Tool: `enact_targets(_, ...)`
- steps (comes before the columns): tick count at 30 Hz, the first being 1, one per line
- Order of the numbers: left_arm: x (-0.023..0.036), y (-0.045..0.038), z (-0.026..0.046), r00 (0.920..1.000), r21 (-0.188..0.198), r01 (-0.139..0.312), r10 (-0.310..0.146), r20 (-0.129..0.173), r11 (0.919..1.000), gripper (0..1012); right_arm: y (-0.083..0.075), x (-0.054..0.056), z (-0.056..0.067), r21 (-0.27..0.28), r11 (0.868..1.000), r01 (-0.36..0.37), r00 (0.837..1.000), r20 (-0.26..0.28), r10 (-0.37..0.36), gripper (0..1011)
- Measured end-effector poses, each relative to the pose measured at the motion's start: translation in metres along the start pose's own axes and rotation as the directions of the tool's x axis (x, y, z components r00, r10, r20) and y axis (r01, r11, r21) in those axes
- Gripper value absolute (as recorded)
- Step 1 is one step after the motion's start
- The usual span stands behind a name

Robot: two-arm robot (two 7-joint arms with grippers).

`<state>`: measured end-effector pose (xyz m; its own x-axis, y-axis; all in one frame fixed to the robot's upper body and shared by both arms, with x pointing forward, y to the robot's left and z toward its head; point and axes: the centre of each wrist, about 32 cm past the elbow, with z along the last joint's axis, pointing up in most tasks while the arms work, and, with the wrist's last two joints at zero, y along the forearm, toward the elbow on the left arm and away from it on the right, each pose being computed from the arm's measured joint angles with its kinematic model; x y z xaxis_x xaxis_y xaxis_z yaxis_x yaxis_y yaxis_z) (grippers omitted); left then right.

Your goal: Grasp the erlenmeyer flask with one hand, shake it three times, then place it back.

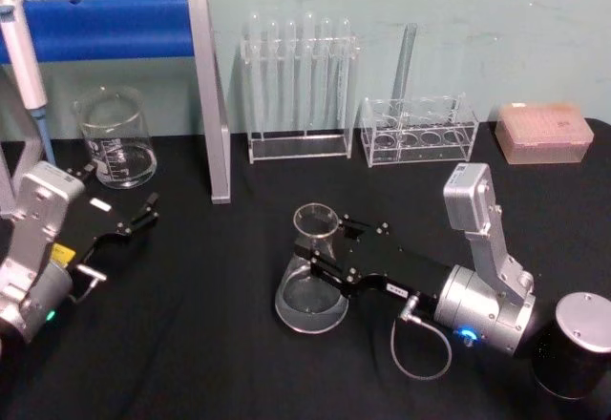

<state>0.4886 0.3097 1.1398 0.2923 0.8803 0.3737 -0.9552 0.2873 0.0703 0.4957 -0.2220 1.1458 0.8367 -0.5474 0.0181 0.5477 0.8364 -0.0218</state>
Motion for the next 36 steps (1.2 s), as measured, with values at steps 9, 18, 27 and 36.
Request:
enact_targets(9,0.0000,0.0000,0.0000,1.0000,0.000,0.000,0.000,0.000,1.0000,1001,0.0010,0.0027,-0.0040,-0.001,1.000,-0.007,1.000,-0.013,0.007,449)
enact_targets(18,0.0000,0.0000,0.0000,1.0000,0.000,0.000,0.000,0.000,1.0000,1001,0.0018,0.0044,-0.0063,-0.007,1.000,-0.011,1.000,-0.019,0.011,449)
enact_targets(27,0.0000,0.0000,0.0000,1.0000,0.000,0.000,0.000,0.000,1.0000,1001,0.0023,0.0057,-0.0082,-0.013,1.000,-0.012,1.000,-0.021,0.012,449)
enact_targets(36,0.0000,0.0000,0.0000,1.0000,0.000,0.000,0.000,0.000,1.0000,1001,0.0029,0.0074,-0.0095,-0.017,1.000,-0.013,1.000,-0.025,0.013,449)
